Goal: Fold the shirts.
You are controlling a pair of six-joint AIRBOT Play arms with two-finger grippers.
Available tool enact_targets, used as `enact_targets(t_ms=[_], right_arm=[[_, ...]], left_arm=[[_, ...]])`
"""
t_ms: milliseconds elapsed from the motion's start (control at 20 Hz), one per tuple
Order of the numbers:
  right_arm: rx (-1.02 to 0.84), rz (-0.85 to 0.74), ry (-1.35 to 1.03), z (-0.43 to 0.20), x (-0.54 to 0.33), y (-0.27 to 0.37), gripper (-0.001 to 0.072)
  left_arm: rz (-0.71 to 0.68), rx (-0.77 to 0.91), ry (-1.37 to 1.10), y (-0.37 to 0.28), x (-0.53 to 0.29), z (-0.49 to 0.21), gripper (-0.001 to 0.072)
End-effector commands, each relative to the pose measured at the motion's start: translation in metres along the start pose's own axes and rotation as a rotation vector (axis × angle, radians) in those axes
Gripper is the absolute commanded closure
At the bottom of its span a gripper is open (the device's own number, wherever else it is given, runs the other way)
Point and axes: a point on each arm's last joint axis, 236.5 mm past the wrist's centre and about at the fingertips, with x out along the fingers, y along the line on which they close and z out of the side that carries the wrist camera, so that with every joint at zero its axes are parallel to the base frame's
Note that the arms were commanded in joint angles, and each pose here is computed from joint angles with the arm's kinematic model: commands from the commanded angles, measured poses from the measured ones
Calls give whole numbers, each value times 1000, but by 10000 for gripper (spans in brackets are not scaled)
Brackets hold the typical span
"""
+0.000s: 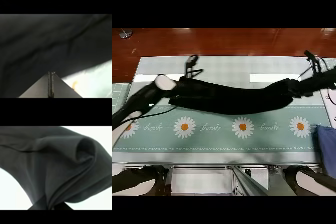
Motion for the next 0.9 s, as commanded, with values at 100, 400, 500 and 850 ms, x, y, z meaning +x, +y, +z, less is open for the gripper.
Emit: enact_targets(t_ms=[100,400,500,850], right_arm=[[1,-20,-116,-59,-40,22,684],[-11,-13,-162,-67,-55,33,684],[-11,-14,-178,-63,-56,33,684],[-38,111,-223,-54,-59,63,684]], left_arm=[[-82,-9,132,-75,103,-18,676],[-267,-78,333,-174,174,-97,675],[-297,-33,419,-196,175,-131,676],[-296,-115,325,-135,119,-22,677]])
